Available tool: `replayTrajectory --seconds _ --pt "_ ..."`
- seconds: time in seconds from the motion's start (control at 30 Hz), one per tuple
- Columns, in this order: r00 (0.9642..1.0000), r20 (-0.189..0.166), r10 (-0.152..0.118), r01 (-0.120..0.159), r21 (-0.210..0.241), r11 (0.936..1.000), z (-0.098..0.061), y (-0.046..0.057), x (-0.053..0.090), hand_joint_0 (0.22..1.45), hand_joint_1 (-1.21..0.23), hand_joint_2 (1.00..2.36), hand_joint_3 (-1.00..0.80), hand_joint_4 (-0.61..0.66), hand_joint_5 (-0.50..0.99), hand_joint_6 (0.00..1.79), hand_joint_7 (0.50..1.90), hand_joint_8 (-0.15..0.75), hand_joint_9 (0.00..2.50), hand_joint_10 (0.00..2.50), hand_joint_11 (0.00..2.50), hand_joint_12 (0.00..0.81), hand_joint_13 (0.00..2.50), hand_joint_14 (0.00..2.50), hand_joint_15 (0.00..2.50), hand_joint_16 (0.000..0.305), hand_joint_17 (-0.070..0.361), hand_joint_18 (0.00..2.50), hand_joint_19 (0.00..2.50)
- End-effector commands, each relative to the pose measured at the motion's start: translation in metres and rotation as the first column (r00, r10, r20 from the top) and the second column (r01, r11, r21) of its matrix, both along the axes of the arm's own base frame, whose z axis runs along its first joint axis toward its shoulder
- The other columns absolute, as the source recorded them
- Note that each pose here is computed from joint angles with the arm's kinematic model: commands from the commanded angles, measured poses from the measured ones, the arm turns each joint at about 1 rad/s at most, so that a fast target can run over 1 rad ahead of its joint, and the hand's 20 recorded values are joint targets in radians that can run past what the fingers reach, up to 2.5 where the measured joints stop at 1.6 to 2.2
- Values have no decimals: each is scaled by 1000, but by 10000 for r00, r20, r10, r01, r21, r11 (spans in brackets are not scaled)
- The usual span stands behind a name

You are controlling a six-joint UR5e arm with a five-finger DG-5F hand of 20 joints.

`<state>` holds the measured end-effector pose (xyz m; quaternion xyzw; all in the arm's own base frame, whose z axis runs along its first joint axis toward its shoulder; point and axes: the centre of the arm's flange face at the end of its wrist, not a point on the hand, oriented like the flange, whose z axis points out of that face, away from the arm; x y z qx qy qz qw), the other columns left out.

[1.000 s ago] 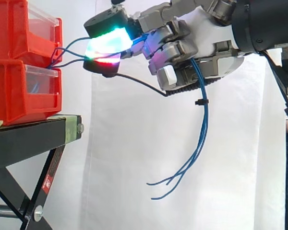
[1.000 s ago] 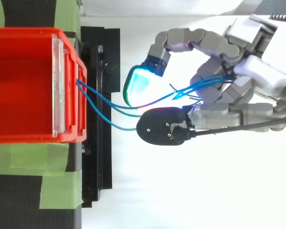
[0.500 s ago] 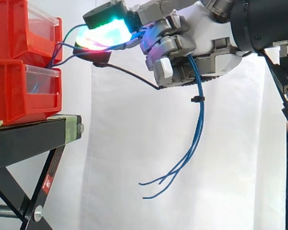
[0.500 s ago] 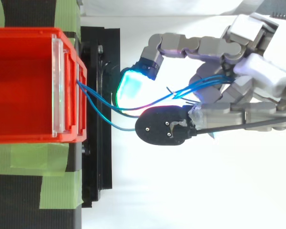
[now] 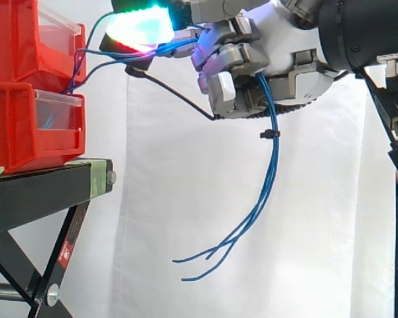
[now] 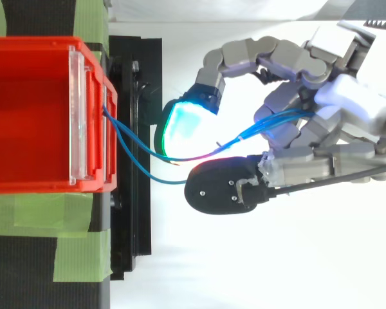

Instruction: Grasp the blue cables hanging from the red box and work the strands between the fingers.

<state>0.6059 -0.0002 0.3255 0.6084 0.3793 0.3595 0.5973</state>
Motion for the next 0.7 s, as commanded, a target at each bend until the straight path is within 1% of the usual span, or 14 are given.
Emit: replayTrajectory --seconds 0.0,0.03,0.07,0.1,0.17,0.3,0.37,0.4,0.57,0.6,0.67 --pt "10000 22 45 -45 50 10000 0 2 0 1098 -843 1015 -610 152 -89 1349 1175 508 1749 2500 2500 556 1850 2500 1780 195 146 2296 713" --pt "10000 22 45 -45 49 10000 1 3 0 1101 -855 1010 -763 150 -89 1346 1192 508 1749 2500 2500 556 1850 2500 1780 195 146 2296 713" --pt "10000 22 61 -61 50 10000 1 3 0 1103 -857 1007 -830 151 -89 1348 1188 508 1749 2500 2500 556 1850 2500 1780 195 146 2296 713" --pt "10000 8 61 -61 44 10000 0 4 0 1087 -865 1001 -984 141 -90 1364 1185 508 1749 2500 2500 556 1850 2500 1780 195 146 2296 713" --pt "10000 15 75 -76 58 10000 0 5 0 1076 -860 1000 -1000 149 -84 1383 1183 508 1749 2500 2500 556 1850 2500 1780 195 146 2296 713" --pt "10000 21 74 -74 93 9999 0 5 0 1006 -859 1000 -1000 159 -60 1357 1214 508 1749 2500 2500 556 1850 2500 1780 195 146 2296 713" --pt "10000 21 74 -74 93 9999 0 5 0 1005 -856 1000 -1000 158 -55 1349 1208 508 1749 2500 2500 556 1850 2500 1780 195 146 2296 713" --pt "10000 36 89 -90 99 9999 0 5 -1 973 -844 1000 -1000 166 -52 1338 1207 508 1749 2500 2500 556 1850 2500 1780 195 146 2296 713" --pt "10000 21 89 -90 93 9999 0 6 0 935 -841 1000 -1000 169 -62 1250 1227 508 1749 2500 2500 556 1850 2500 1780 195 146 2296 713" --pt "10000 21 89 -90 93 9999 0 6 0 896 -847 1000 -1000 171 -73 1215 1242 508 1749 2500 2500 556 1850 2500 1780 195 146 2296 713" --pt "10000 22 43 -44 92 9999 0 4 0 866 -846 1000 -1000 175 -99 1169 1230 508 1749 2500 2500 556 1850 2500 1780 195 146 2296 713"
